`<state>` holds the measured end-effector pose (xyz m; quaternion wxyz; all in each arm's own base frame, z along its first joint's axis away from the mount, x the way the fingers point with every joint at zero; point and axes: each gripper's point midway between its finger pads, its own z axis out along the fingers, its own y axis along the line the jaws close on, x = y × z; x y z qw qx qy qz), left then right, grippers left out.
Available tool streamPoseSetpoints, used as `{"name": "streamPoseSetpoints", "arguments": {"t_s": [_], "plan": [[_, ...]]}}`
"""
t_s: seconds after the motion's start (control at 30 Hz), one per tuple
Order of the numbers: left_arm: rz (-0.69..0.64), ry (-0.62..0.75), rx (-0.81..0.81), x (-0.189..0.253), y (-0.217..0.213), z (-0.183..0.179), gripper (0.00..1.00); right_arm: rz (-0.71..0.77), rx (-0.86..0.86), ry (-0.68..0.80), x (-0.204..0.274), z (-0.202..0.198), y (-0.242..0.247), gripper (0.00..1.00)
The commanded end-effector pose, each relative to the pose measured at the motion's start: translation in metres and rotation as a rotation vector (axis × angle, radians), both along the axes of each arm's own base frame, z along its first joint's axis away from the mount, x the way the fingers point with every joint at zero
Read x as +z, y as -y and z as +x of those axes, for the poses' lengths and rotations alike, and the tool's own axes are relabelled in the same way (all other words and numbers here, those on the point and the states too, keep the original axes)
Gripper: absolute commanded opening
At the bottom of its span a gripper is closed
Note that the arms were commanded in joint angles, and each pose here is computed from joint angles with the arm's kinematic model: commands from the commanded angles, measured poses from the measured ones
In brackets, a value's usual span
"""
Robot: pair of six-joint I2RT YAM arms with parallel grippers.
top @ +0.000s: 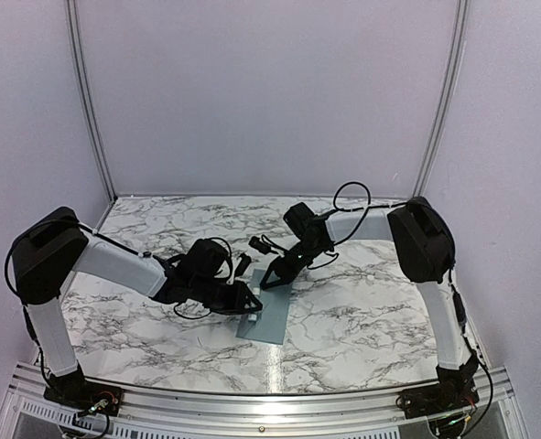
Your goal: Place the letter into the envelope and seal it
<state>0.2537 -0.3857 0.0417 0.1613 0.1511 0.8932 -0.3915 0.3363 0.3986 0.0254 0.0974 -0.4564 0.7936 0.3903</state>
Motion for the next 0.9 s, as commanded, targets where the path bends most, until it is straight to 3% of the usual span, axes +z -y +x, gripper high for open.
{"name": "streamPoseSetpoints", "arguments": {"t_s": [0.0,0.23,0.87], "plan": [[0.009,-0.033,0.017,-0.006,-0.004,-0.010,0.00,-0.103,-0.027,-0.040,-0.035,-0.008,0.014,0.02],[0.051,-0.081,0.035,-0.033,-0.011,-0.017,0.00,-0.098,-0.018,-0.039,-0.032,-0.010,0.015,0.02],[0.077,-0.094,0.042,-0.046,-0.015,-0.018,0.00,-0.093,0.078,-0.017,-0.011,-0.053,0.013,0.03]]}}
